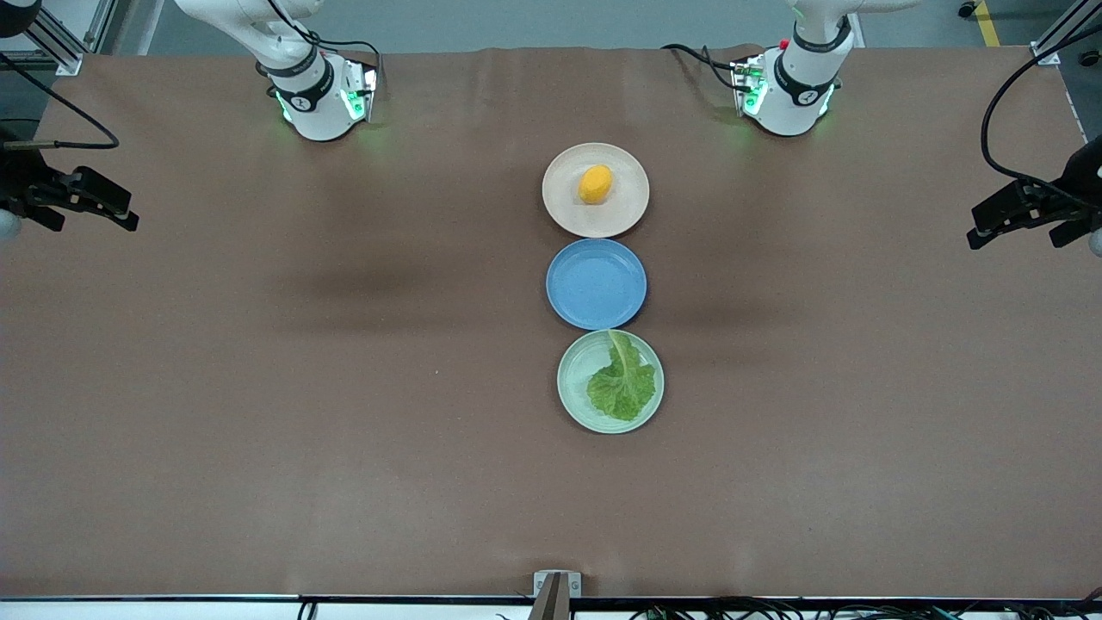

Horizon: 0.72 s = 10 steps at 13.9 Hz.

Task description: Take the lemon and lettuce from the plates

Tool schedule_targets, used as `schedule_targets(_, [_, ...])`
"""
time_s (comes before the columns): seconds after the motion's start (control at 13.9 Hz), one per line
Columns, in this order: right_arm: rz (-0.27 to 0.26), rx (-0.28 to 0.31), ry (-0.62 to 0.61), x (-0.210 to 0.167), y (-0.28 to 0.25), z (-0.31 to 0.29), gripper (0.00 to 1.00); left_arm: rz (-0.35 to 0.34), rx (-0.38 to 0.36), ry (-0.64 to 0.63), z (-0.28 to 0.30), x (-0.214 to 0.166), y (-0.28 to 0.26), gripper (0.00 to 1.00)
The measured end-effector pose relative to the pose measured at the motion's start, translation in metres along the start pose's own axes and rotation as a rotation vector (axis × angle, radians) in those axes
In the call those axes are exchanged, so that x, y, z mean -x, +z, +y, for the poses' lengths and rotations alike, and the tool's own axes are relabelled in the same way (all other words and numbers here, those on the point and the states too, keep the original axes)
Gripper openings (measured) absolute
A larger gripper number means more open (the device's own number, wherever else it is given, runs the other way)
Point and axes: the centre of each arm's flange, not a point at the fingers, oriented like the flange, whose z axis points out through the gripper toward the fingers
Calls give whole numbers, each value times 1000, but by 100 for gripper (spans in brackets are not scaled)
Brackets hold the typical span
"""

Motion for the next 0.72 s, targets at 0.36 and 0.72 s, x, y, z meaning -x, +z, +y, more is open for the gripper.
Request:
schedule_targets(0.36, [-10,-1,1,2,5,1,100,3,0,0,0,0,-1,100])
schedule_targets(0.72, [-10,-1,1,3,4,2,100,-8,41,7,10,-2,4,100])
